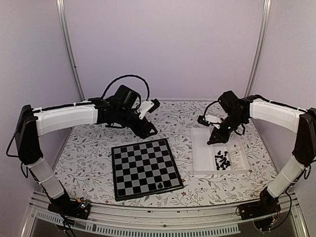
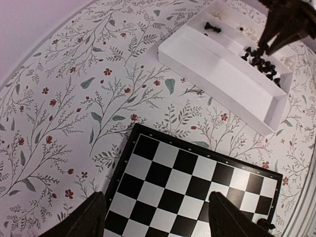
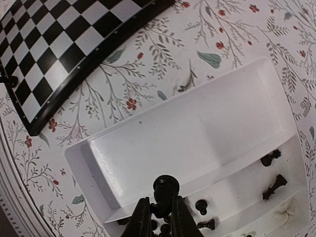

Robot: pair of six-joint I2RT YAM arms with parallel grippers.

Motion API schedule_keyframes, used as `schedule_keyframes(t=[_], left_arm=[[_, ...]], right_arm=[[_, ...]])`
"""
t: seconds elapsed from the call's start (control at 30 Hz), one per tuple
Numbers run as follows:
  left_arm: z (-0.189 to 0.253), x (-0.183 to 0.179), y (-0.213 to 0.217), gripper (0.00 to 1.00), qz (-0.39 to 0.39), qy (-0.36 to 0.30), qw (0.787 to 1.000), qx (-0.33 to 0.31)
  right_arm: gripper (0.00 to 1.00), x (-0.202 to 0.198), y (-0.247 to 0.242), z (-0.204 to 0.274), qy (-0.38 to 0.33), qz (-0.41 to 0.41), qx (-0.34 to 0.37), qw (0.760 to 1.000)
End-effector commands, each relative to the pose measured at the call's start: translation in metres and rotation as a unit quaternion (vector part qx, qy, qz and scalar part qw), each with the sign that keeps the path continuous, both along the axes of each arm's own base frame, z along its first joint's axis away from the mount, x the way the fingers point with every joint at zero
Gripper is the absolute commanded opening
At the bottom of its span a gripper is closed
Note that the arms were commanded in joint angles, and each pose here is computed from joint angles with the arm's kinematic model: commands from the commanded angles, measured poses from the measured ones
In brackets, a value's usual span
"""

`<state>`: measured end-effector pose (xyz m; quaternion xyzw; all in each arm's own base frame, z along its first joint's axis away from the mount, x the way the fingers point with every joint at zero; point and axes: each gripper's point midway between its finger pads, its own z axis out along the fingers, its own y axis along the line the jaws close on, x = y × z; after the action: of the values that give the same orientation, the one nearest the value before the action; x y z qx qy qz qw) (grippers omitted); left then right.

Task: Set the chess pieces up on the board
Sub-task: Place the chess piece on the chessboard.

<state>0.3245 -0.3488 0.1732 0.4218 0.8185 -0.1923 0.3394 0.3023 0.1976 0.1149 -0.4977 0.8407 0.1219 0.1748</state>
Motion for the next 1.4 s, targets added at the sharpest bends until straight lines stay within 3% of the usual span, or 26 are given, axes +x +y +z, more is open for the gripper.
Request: schedule_keyframes(t=[0.0,0.2,0.47,0.8,1.37], left_arm=[[0.018,0.023,0.020,0.73,0.034,-0.034,0.999,-0.024],[0.015,0.030,0.040,0.73,0.063,-0.042,0.997,-0.031],[0.014,0.032,0.048,0.74,0.080,-0.048,0.995,-0.019],[0.027,0.033,0.055,0.75,0.089,-0.062,0.994,-0.022],[0.024,0.031,0.053,0.75,0.084,-0.055,0.995,-0.022]], right_arm=[[0.10,-0.051,0.055,0.024,0.039,0.114,0.054,0.991],[0.10,-0.097,0.105,0.000,0.076,0.217,0.012,0.973],[0.10,-0.139,0.154,-0.023,0.105,0.297,-0.016,0.949],[0.10,-0.156,0.183,-0.045,0.124,0.326,-0.041,0.936],[0.13,-0.153,0.186,-0.063,0.118,0.321,-0.071,0.937]])
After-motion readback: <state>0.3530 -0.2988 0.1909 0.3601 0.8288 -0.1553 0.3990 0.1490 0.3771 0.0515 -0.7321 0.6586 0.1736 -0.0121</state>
